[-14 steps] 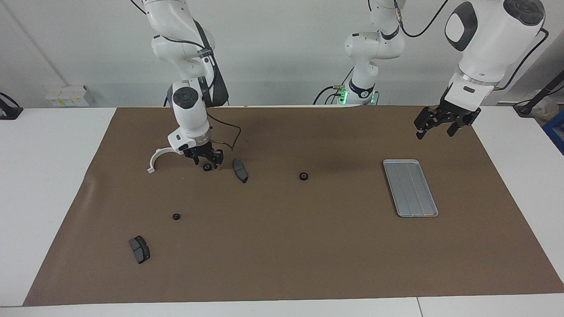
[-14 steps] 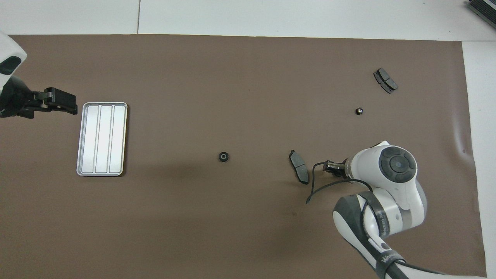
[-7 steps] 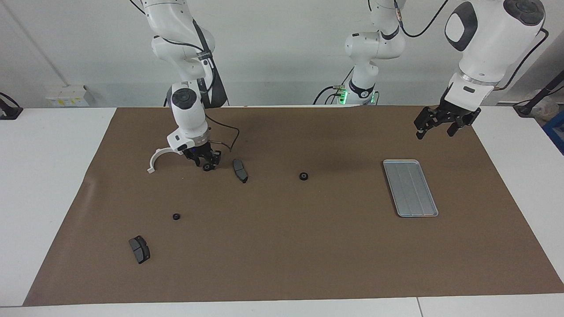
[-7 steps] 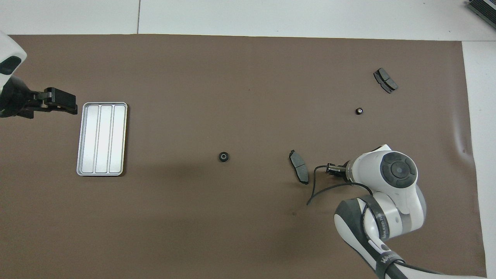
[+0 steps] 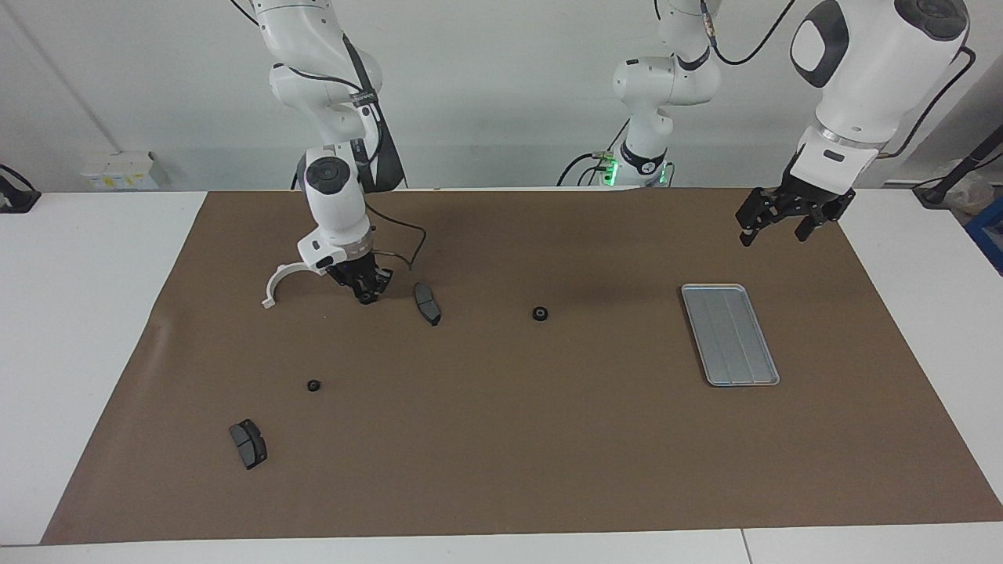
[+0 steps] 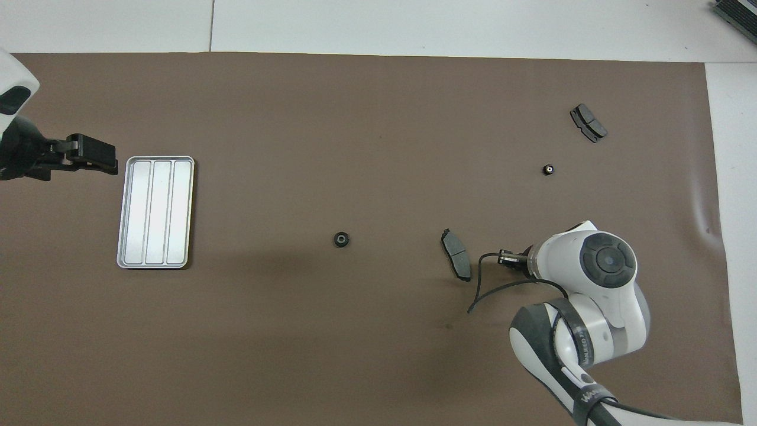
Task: Pick bearing gear from pile to tray
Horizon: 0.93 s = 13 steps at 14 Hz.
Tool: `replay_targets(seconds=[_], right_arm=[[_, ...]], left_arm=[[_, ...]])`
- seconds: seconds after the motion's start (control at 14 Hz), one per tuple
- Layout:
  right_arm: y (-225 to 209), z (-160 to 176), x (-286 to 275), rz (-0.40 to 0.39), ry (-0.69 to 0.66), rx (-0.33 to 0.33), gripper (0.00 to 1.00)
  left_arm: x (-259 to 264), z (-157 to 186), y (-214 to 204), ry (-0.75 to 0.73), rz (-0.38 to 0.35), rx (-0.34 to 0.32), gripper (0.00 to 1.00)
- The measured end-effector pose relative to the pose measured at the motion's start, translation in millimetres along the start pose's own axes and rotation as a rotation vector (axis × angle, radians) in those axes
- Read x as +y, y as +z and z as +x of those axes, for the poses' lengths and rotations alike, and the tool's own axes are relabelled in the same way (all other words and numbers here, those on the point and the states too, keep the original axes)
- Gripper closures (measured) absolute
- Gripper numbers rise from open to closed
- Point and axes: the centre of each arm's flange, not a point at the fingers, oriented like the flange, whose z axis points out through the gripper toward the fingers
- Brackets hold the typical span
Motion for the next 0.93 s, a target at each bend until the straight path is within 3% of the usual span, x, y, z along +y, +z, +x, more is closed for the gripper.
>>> replay_targets(seconds=[0.43, 0.71, 0.93], right_arm=[[-18, 14, -7, 0.022, 0.0, 0.043, 0.66], [-36, 28, -13, 0.024, 0.002, 0.052, 0.66], [-60, 49, -22, 0.011, 0.006, 0.033, 0.66]], left_arm=[[28, -1, -4, 0.035, -0.012, 0.032, 0.0], [129, -19, 12, 0.019, -0.02, 0.004, 0.0], [233, -32, 68, -0.027, -0.024, -0.018, 0.0]])
